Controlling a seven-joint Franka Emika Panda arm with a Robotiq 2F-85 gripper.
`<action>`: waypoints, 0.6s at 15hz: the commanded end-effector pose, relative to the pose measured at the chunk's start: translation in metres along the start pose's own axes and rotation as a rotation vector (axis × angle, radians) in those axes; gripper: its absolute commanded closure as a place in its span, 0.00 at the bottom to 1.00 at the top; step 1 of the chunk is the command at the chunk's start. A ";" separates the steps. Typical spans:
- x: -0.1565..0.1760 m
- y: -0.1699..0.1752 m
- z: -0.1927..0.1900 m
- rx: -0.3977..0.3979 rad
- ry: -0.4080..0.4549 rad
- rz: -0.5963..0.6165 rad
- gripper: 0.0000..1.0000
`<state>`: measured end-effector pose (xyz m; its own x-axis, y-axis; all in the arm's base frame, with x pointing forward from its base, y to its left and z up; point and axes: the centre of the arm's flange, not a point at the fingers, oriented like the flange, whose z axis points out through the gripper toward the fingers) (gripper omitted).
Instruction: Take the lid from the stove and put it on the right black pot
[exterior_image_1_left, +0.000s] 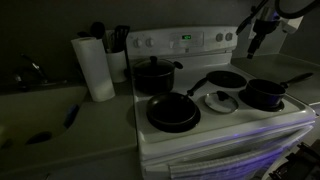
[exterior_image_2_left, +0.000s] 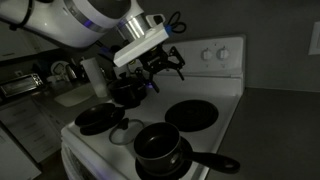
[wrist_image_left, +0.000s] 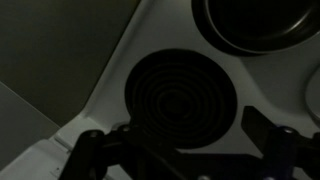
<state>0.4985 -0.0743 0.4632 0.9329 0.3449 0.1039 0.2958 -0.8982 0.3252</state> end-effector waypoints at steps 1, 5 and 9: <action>0.047 -0.061 -0.029 0.044 0.083 0.004 0.00; 0.053 -0.098 -0.050 0.104 0.101 0.012 0.00; 0.061 -0.118 -0.067 0.133 0.107 0.011 0.00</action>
<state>0.5068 0.0706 0.4939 0.9110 0.3557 0.2088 0.3171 -0.9278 0.1966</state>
